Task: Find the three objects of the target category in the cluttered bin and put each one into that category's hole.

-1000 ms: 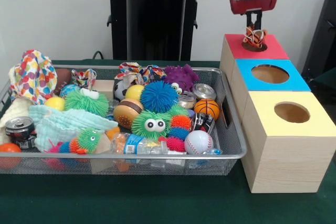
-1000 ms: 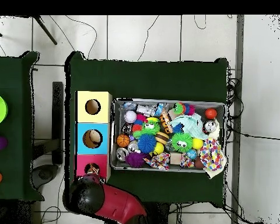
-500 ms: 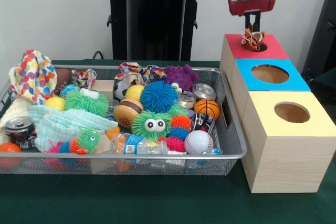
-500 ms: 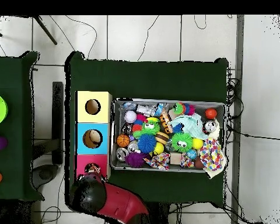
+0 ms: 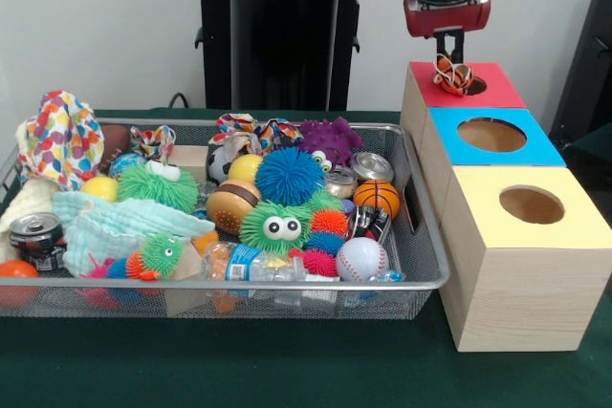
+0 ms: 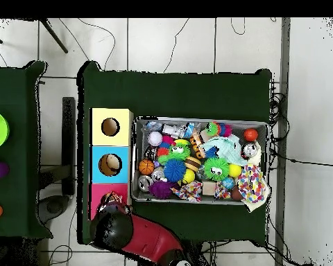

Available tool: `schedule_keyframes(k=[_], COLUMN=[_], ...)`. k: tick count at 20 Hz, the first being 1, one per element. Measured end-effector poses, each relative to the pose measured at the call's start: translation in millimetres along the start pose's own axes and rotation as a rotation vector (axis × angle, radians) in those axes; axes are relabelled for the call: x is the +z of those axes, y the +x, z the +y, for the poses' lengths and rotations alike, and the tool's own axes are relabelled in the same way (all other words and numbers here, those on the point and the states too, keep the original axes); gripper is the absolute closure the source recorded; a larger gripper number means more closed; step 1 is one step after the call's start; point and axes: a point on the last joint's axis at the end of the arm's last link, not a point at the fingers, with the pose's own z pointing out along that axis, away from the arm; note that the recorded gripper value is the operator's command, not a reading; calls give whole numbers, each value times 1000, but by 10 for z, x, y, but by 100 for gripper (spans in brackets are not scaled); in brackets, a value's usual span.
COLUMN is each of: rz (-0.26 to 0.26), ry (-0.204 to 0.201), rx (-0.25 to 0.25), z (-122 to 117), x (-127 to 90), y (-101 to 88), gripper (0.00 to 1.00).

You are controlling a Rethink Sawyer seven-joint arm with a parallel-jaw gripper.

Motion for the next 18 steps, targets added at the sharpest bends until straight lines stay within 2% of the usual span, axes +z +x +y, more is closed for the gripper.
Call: schedule_keyframes(k=[18], rz=[-19], ry=[-39], rx=[-63], z=[52], x=[167], y=[-7], gripper=[100])
